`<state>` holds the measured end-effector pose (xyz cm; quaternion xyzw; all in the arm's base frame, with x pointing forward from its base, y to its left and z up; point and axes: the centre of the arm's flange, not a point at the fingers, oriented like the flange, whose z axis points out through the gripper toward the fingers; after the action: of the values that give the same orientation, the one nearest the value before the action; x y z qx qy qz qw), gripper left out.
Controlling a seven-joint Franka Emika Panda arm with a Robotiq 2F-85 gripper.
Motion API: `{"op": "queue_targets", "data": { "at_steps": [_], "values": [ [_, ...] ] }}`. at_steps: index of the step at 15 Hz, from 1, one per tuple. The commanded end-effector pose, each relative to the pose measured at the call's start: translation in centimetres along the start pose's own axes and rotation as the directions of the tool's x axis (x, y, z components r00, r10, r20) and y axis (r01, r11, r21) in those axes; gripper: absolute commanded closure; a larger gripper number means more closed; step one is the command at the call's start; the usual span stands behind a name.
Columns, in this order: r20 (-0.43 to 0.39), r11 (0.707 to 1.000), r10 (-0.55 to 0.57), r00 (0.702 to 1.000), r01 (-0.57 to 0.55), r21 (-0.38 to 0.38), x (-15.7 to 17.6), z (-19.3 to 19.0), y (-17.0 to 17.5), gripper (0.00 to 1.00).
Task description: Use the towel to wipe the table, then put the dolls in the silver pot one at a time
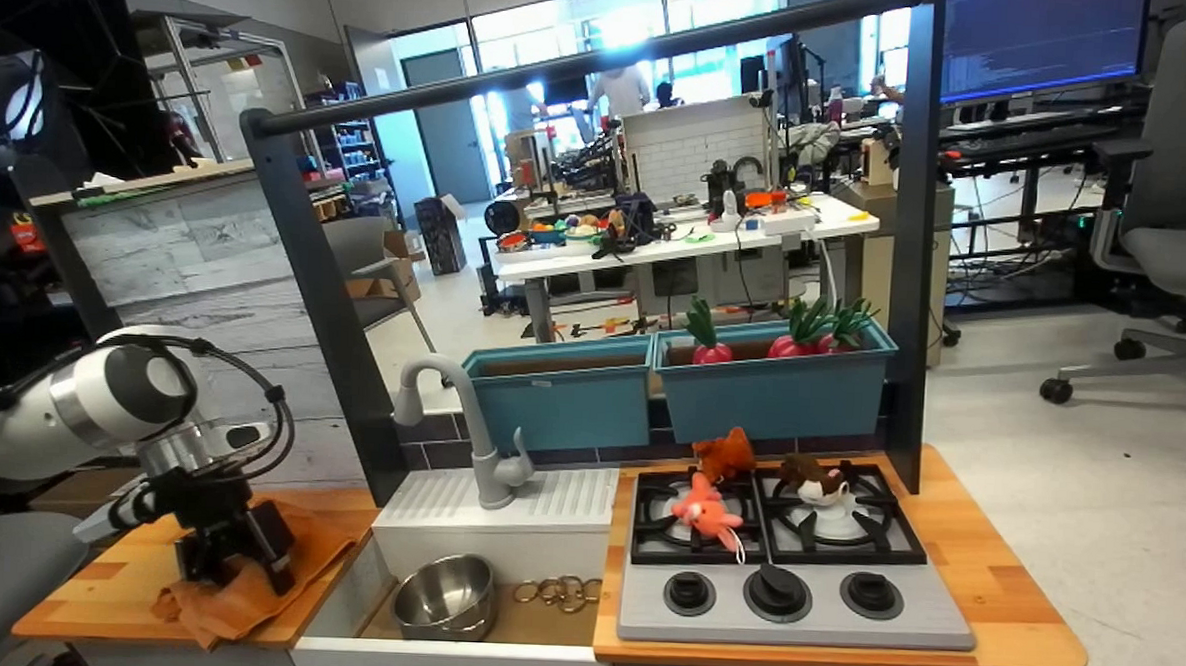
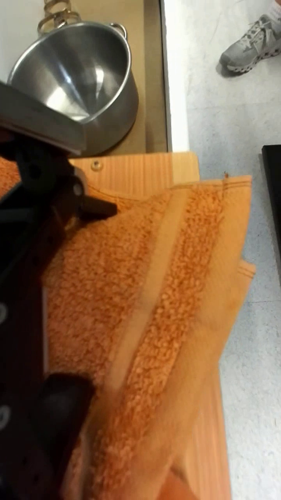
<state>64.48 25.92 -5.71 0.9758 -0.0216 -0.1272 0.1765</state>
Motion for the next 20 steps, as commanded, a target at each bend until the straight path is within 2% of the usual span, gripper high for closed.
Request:
{"op": "queue_targets", "data": {
  "at_steps": [1, 3, 7, 10, 14, 16, 18, 20],
  "values": [
    [0.035, 0.999, 0.043, 0.998, -0.042, -0.029, 1.3, 4.5, 0.1, 0.00],
    [0.005, 1.000, -0.006, 1.000, 0.006, -0.004, 1.4, 4.3, -2.7, 0.00],
    [-0.123, 0.996, -0.088, 0.988, 0.090, 0.007, 0.6, 1.8, -8.6, 0.00],
    [-0.221, 0.985, -0.165, 0.961, 0.170, 0.004, -2.1, -0.1, -13.7, 0.00],
    [-0.333, 0.966, -0.220, 0.917, 0.252, 0.058, -5.5, -2.3, -20.3, 0.00],
    [-0.366, 0.966, -0.214, 0.906, 0.253, 0.059, -5.2, -2.5, -20.2, 0.00],
    [-0.375, 0.978, -0.169, 0.912, 0.203, 0.054, -3.1, -1.9, -17.1, 0.00],
    [-0.389, 0.991, -0.068, 0.919, 0.106, 0.078, -1.1, -2.1, -11.7, 0.00]
  ]
}}
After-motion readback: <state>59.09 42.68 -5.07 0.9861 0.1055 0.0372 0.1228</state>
